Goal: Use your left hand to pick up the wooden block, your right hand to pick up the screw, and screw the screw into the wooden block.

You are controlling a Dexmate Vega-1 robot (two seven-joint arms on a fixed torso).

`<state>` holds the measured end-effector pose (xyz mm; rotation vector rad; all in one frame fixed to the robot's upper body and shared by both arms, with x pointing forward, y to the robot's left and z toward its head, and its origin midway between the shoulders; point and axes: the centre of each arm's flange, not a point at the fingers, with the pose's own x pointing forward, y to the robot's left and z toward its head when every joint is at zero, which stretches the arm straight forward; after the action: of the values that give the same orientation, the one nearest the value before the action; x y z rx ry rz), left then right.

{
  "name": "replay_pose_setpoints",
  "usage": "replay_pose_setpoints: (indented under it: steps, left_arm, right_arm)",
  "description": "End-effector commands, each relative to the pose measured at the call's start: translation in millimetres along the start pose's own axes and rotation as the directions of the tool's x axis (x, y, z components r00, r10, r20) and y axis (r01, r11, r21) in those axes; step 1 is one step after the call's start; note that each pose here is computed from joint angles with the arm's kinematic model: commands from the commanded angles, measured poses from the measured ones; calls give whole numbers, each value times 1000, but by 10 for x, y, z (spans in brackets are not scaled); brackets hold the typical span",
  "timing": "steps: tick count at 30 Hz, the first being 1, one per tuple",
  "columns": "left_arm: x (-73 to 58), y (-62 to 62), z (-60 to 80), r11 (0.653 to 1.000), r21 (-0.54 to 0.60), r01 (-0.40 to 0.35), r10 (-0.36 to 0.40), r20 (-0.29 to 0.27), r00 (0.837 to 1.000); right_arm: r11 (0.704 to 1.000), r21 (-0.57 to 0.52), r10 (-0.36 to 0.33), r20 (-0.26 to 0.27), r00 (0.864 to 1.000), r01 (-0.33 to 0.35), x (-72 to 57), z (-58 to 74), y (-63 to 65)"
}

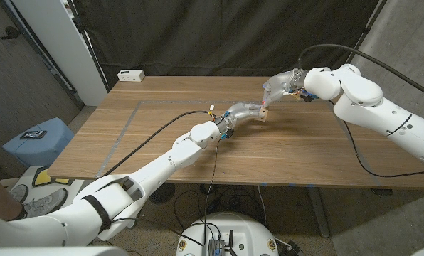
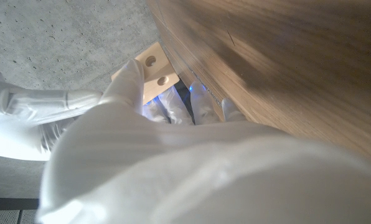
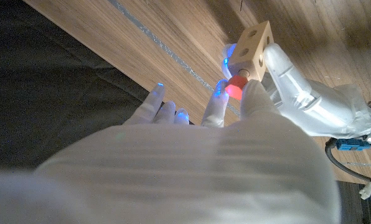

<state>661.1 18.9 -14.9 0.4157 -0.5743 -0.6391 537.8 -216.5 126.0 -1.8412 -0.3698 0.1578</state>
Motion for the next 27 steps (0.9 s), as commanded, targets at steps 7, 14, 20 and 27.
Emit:
replay_pose_setpoints:
  steps: [7,14,20,27]
  left_arm:
    - [6,-6,6,1000,-1,4,-4,0,1000]
    - [3,-9,4,1000,-1,4,-4,0,1000]
    - [3,-9,3,1000,-2,4,-4,1,1000]
    - [4,-13,-2,1000,-4,4,-4,-1,1000]
  right_arm:
    - [1000,2,-27,-7,1000,27,12,6,12]
    - [999,-16,-44,-23,999,43,10,19,23]
    - [998,-24,-51,-31,998,51,21,23,38]
    - [998,-29,-55,-36,998,54,29,36,52]
